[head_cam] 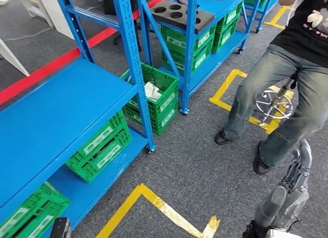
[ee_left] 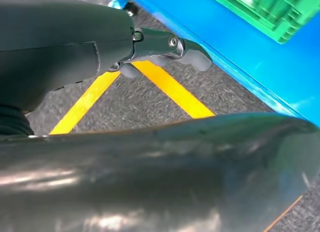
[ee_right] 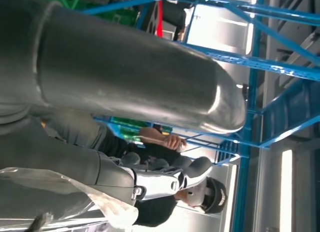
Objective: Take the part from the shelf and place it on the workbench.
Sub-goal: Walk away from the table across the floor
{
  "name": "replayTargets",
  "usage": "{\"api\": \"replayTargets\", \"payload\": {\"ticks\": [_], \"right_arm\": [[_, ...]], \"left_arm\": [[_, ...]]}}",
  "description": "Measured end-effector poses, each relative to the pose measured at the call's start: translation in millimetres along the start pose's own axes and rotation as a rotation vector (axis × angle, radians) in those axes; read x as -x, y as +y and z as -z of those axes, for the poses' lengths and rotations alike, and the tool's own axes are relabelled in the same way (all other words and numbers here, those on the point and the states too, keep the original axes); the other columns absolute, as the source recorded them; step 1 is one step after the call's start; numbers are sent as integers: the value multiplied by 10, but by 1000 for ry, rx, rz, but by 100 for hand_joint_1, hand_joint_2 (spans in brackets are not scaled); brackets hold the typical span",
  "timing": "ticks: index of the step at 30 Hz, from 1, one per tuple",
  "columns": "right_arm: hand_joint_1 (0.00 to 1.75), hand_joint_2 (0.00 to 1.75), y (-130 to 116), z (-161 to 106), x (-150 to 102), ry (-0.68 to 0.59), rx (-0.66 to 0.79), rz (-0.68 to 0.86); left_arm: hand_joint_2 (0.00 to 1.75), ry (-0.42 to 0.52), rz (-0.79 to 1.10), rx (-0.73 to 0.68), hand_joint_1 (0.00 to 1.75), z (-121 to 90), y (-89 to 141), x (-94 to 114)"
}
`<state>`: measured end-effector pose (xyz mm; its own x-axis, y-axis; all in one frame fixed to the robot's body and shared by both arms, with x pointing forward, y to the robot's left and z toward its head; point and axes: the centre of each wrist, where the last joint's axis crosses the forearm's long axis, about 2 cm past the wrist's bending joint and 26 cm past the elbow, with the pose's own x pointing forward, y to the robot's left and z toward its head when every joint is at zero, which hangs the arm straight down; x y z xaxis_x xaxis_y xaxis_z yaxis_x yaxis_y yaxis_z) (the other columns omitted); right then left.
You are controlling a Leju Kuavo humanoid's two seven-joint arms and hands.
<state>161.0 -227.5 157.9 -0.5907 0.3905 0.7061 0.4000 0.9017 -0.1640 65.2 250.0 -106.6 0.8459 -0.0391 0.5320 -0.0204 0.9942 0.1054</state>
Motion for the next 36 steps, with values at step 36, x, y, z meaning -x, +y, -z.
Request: {"api": "replayTargets", "payload": {"ticks": [36], "right_arm": [[0,0,-19,-13,-3,18,4,6]], "left_arm": [[0,1,9,-8,0,1,47,20]]}}
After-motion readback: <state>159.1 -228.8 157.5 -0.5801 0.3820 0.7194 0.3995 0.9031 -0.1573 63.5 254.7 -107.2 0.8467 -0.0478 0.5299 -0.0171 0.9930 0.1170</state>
